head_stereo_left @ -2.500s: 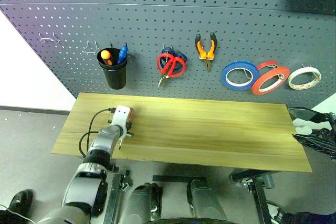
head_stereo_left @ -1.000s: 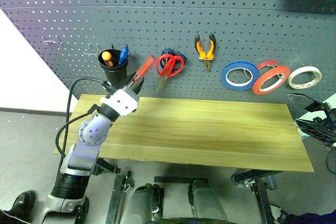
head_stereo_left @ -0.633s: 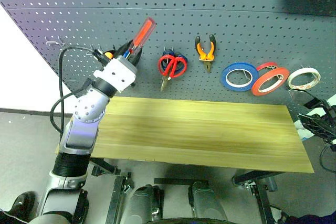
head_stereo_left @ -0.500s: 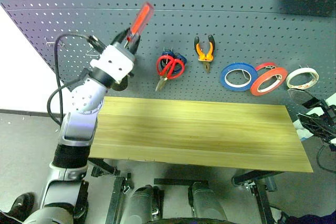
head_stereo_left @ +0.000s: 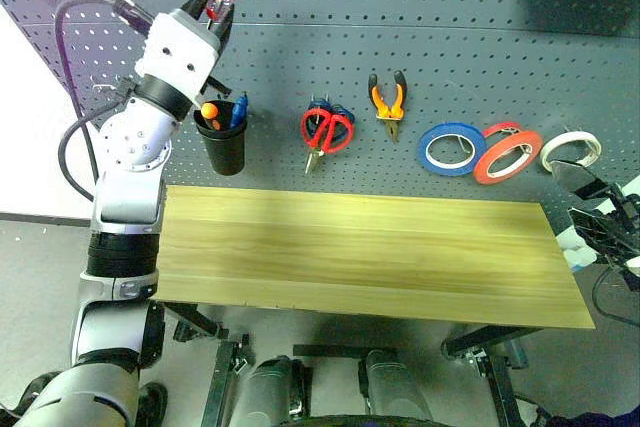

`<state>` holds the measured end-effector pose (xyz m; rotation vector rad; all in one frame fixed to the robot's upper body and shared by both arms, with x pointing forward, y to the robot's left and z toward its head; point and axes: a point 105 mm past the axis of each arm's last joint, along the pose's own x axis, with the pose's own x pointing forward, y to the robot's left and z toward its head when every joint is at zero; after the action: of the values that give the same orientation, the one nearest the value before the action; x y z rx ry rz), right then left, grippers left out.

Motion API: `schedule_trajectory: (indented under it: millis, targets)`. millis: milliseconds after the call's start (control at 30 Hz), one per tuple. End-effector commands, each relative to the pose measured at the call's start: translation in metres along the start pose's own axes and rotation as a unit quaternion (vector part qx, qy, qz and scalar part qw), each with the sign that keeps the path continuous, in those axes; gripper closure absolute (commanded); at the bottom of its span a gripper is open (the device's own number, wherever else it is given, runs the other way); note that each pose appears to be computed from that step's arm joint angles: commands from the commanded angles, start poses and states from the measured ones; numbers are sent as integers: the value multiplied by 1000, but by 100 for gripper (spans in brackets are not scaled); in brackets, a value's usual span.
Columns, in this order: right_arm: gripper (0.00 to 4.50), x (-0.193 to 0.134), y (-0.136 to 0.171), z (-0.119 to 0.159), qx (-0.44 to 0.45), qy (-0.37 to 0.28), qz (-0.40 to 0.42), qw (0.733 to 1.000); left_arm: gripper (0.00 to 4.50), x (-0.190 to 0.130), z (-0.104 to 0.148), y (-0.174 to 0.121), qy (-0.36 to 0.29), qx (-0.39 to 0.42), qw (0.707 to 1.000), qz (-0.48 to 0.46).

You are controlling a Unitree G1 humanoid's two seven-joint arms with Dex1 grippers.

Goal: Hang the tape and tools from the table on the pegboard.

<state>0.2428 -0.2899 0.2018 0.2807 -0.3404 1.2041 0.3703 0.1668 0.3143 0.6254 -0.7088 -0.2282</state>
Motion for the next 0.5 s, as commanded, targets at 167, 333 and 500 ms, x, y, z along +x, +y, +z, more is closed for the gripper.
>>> schedule_trajectory:
  millis: [167, 333, 500]
  targets:
    - [0, 4, 2, 12, -28, -8, 12, 1000, 367, 8, -3, 19, -34, -71, 997, 27]
    - [0, 0, 3, 15, -32, 4, 5, 999, 367, 6, -20, 25, -21, -121, 991, 52]
    - [0, -3, 4, 17, -32, 11, 0, 999, 367, -3, -43, 25, 3, -161, 985, 60]
